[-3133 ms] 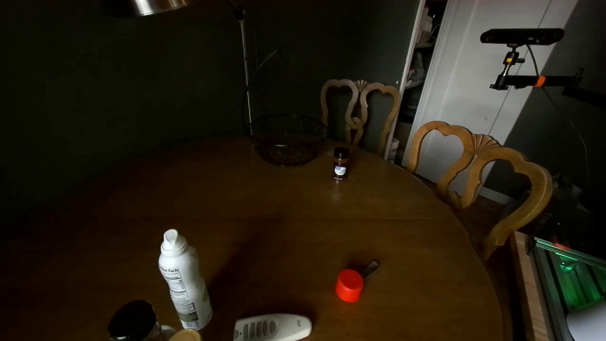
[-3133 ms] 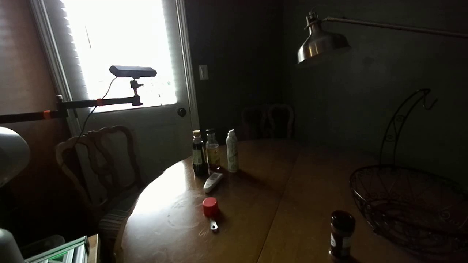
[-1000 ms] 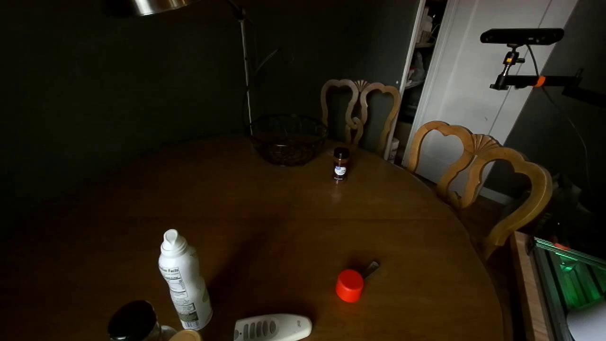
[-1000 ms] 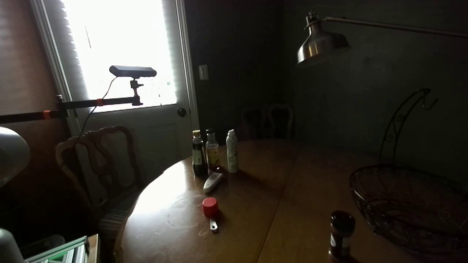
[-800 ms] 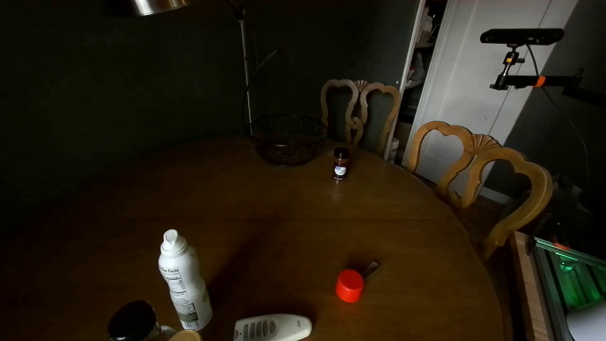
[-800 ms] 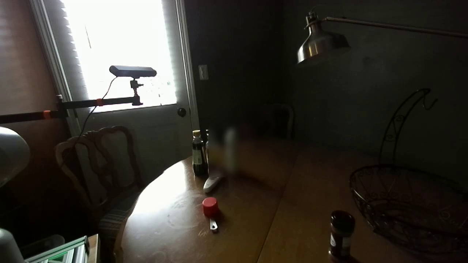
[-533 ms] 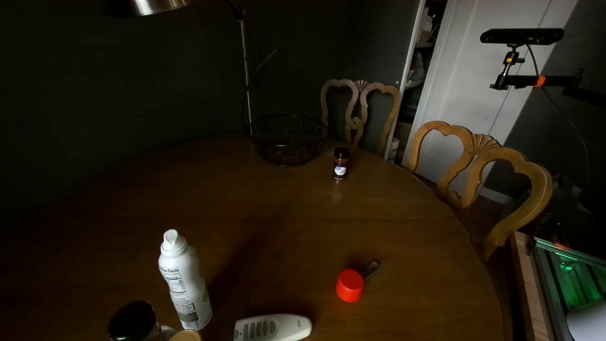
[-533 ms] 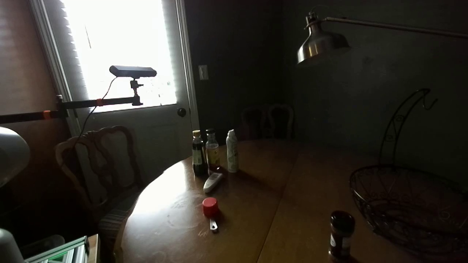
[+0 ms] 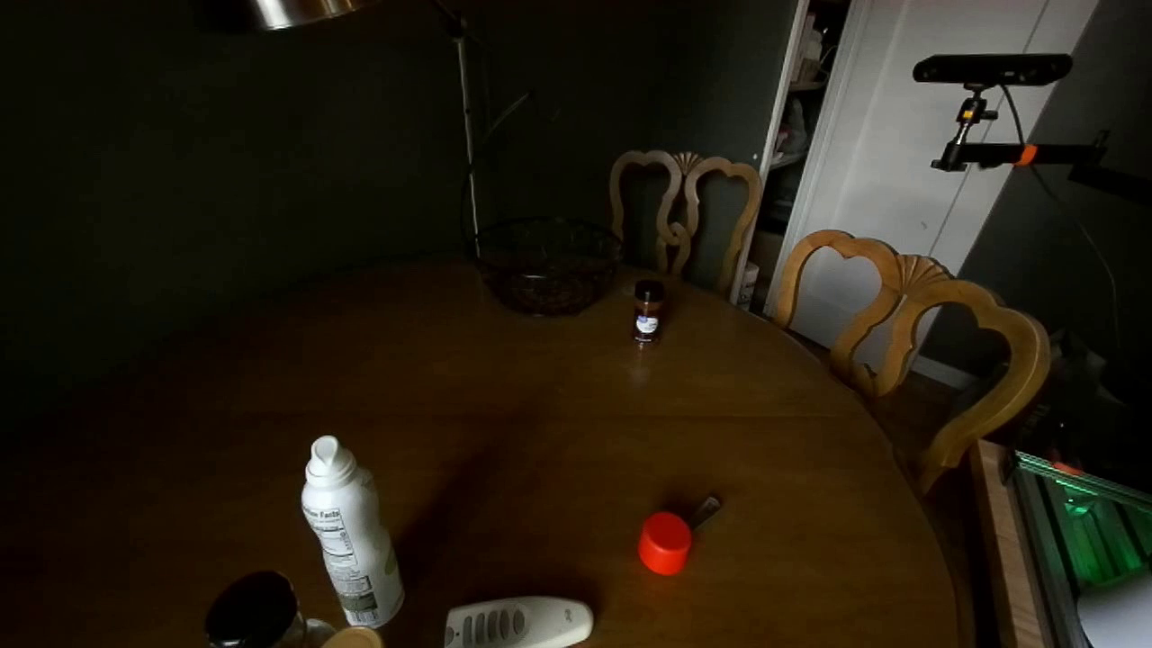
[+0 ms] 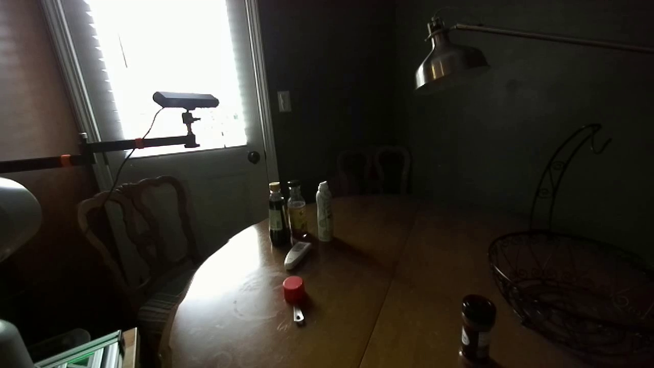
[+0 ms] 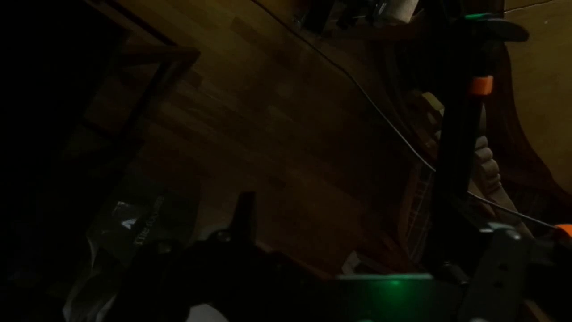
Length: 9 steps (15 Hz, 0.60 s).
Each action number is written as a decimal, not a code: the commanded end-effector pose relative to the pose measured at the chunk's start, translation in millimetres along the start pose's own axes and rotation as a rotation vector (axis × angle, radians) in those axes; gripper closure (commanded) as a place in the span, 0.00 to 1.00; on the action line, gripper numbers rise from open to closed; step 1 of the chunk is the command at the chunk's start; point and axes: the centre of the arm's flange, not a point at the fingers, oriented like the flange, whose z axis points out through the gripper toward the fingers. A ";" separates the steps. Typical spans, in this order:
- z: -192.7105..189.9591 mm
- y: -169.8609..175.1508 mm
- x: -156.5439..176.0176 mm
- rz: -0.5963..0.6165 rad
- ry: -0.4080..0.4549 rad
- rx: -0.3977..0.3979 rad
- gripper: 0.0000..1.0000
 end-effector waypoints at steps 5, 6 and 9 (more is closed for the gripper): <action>-0.2 1.2 -0.6 0.000 0.001 0.000 0.00; -1.1 1.7 -0.9 0.001 0.002 0.000 0.00; -2.4 3.3 -1.8 0.004 0.005 -0.001 0.00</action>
